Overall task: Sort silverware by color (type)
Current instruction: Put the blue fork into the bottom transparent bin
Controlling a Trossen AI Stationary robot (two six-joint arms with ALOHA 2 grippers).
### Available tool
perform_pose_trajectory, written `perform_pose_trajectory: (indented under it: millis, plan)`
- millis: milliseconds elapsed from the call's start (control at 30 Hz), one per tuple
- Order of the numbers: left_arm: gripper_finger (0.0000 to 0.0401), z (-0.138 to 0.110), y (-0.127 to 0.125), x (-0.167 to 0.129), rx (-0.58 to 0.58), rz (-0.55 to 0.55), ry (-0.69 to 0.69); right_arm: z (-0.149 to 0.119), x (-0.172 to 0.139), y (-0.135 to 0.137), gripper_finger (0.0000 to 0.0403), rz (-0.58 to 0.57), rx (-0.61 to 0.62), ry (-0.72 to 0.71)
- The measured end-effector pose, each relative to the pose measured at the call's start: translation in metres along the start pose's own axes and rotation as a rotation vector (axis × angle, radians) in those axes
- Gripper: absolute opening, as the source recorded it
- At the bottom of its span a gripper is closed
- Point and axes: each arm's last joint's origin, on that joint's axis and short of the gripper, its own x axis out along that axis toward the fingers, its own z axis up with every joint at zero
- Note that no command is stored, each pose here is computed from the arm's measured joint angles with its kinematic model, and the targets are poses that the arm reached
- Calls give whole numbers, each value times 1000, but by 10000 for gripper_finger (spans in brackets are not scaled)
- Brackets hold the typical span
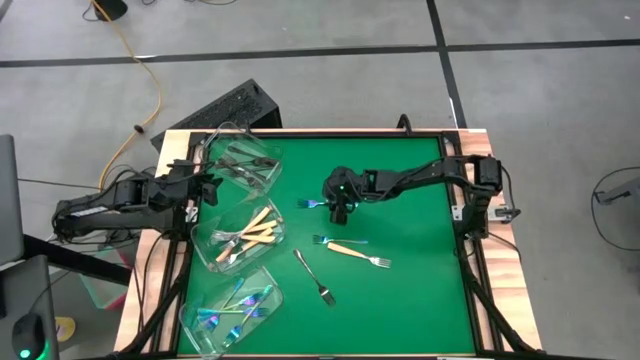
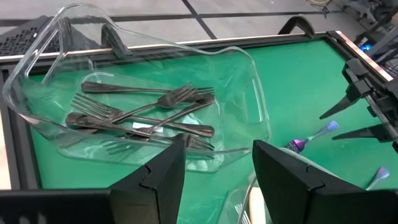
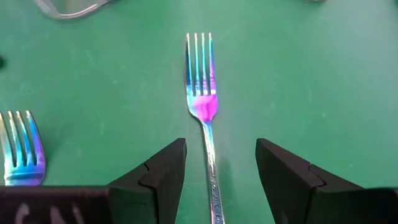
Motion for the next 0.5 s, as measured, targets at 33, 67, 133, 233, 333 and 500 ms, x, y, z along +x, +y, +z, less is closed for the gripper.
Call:
perform_pose_trajectory:
  millis: [33,67,133,233,333,500]
  plan:
    - [172,0,0,0,0,0,0,0,0,-1,214,-1,2,-3]
    - [172,0,0,0,0,0,0,1,0,-2,214,0,10,-11]
    - [172,0,0,0,0,0,0,2,3,-2,214,13,27,-36]
    - [172,0,0,0,1,0,0,0,9,-1,214,27,30,-44]
    - [172,0,0,0,0,1,0,1,19,3,214,35,24,-53]
    - [172,0,0,0,0,0,0,-5,35,3,214,29,20,4]
